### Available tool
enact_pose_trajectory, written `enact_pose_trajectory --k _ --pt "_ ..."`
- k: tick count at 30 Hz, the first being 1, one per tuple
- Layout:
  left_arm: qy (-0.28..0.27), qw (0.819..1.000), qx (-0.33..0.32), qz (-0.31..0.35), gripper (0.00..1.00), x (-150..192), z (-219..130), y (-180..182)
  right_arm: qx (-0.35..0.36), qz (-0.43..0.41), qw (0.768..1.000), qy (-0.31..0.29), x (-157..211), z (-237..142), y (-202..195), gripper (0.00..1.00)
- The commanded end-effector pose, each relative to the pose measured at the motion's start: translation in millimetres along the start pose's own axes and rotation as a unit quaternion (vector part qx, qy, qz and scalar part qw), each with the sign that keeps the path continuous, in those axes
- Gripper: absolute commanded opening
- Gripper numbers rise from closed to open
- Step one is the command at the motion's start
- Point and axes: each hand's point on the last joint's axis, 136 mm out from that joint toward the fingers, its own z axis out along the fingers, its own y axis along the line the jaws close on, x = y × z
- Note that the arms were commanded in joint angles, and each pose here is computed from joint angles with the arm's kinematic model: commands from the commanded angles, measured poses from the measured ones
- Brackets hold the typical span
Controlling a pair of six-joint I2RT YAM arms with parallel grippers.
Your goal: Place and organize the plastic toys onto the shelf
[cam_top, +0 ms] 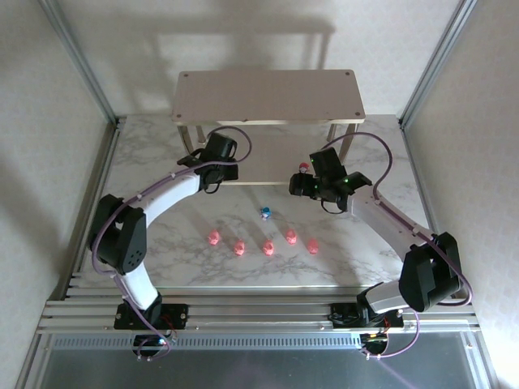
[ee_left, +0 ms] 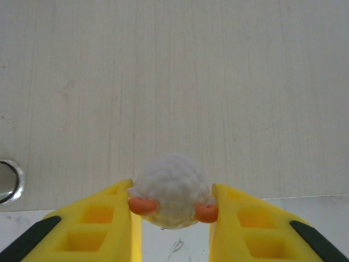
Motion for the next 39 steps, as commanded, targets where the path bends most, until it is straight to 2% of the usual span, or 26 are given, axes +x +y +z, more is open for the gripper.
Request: enact_pose_trajectory --k 1,16,39 --pt "0.017 1.0 0.003 -0.005 0.29 0.4 1.0 -0.1 -0.011 0.0 1.0 -0.004 -9.5 -2.5 5.7 0.83" --pt "0.052 0.998 -0.025 -0.007 0.31 12.2 19.7 10.7 -0.028 -0.003 1.0 0.004 -11.0 5.1 14.1 0.83" --pt "0.062 0.997 -0.045 -0.008 0.33 11.0 33.3 16.8 -0.028 -0.01 1.0 0.006 -11.0 7.9 12.9 0.83"
